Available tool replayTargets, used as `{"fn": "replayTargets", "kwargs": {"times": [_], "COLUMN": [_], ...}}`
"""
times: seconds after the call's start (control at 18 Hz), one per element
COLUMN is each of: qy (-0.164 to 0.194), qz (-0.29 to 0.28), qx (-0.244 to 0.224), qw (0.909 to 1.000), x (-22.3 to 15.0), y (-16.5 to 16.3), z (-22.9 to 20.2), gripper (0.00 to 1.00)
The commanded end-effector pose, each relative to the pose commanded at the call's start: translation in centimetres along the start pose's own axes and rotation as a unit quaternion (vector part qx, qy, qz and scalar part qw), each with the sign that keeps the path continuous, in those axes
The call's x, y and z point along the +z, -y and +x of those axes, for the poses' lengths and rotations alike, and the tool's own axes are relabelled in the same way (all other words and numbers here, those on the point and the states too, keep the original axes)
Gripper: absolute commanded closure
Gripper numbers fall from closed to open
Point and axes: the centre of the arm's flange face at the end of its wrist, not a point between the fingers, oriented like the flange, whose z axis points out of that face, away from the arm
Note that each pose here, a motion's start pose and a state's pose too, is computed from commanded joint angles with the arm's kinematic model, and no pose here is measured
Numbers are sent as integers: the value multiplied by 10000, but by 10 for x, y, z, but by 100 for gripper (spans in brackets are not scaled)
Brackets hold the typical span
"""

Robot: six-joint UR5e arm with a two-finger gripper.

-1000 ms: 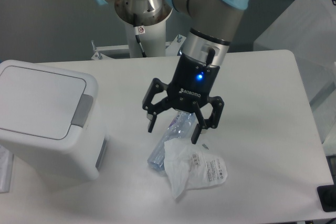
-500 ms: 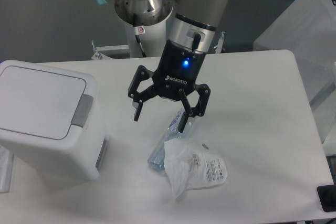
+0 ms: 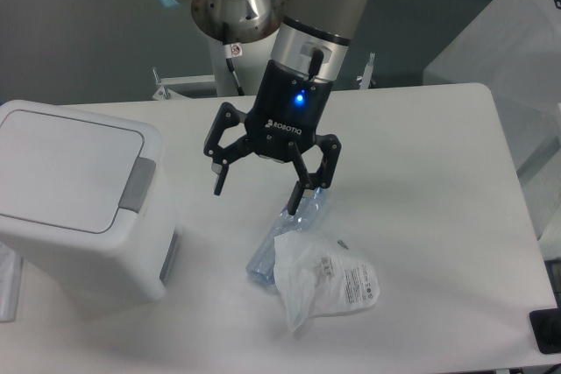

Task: Open the trash can

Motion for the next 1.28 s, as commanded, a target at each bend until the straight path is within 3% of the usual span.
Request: {"fn": "replayTargets", "kwargs": {"times": [0.61,1.28], "qy": [-343,-362], "qz": [-314,-318], "qx": [284,329], "qw": [9985,9983], "x": [49,47], "y": [-27,-39], "z": [51,65], "gripper": [0,0]}}
